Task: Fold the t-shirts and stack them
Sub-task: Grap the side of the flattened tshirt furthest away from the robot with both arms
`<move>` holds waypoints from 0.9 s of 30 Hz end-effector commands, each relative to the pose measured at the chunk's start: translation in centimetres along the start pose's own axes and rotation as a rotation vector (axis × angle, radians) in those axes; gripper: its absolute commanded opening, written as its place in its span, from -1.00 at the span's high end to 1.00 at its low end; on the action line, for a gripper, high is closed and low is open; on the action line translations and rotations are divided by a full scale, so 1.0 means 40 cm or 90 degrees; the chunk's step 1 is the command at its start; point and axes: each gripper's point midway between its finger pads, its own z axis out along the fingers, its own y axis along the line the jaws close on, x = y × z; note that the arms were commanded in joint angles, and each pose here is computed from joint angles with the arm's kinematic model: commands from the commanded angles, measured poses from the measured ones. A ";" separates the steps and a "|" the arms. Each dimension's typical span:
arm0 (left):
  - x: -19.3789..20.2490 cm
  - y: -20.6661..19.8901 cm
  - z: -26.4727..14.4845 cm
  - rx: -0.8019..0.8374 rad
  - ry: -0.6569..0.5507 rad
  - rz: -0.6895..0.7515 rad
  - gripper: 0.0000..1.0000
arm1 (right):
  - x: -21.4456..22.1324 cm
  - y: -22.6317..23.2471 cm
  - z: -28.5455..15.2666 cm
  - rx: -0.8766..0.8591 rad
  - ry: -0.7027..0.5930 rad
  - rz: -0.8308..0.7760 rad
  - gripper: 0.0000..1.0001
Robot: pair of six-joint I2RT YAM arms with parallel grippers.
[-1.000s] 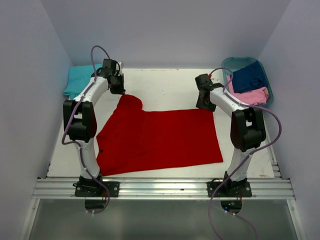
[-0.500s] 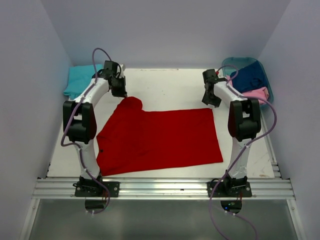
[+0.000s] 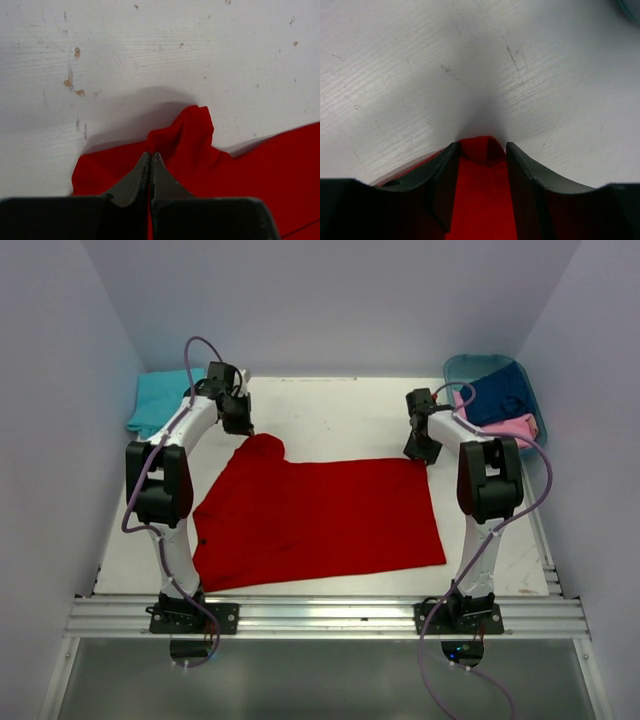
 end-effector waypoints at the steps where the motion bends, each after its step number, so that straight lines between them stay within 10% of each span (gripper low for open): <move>1: -0.021 -0.016 -0.039 0.005 -0.021 -0.003 1.00 | 0.019 -0.001 0.000 -0.011 0.004 0.015 0.08; 15: -0.032 -0.014 -0.054 -0.002 -0.033 -0.001 1.00 | -0.048 0.009 -0.024 -0.009 -0.032 -0.004 0.98; 27: -0.081 -0.026 -0.137 -0.013 -0.086 0.000 1.00 | -0.132 -0.025 -0.134 -0.006 -0.105 -0.005 1.00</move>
